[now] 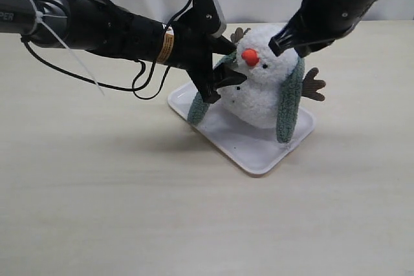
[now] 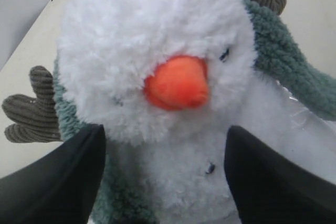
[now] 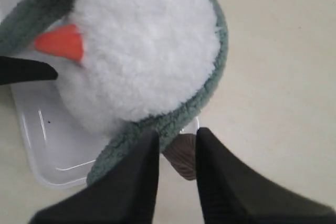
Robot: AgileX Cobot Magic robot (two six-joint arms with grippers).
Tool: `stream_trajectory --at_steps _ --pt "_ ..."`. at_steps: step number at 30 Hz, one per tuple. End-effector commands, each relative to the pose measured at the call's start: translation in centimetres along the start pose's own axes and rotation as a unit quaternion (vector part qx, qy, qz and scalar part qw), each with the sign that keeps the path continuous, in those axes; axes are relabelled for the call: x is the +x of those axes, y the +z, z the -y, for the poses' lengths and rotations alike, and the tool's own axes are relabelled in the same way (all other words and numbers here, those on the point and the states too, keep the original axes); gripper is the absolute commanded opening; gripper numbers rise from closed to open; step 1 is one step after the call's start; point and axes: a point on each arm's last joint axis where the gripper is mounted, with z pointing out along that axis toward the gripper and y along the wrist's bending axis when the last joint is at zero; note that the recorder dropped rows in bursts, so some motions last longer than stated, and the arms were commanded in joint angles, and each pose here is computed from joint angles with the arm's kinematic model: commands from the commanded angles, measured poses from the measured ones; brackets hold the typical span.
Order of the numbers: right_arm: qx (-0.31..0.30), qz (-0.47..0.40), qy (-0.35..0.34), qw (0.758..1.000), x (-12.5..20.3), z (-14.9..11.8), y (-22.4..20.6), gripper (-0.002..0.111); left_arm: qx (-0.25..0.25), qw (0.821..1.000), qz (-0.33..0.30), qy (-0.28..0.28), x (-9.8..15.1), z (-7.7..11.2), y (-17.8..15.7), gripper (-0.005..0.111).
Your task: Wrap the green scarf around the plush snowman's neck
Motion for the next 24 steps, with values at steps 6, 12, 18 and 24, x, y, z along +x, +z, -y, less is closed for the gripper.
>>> stream_trajectory --at_steps 6,12,18,24 --pt "0.001 -0.037 0.035 0.999 0.5 2.0 4.6 0.047 0.009 1.0 0.005 -0.003 -0.1 0.3 0.1 0.062" --pt "0.0 -0.042 0.033 0.999 0.5 1.9 4.2 0.047 0.009 1.0 0.005 -0.003 -0.1 0.3 0.1 0.062" --pt "-0.077 -0.042 0.047 0.995 2.3 0.5 1.0 0.047 0.009 1.0 0.006 -0.003 -0.1 0.3 0.1 0.062" --pt "-0.097 -0.073 0.059 0.991 6.0 -1.1 4.9 0.042 0.02 1.0 0.014 -0.003 -0.3 0.5 0.1 0.062"
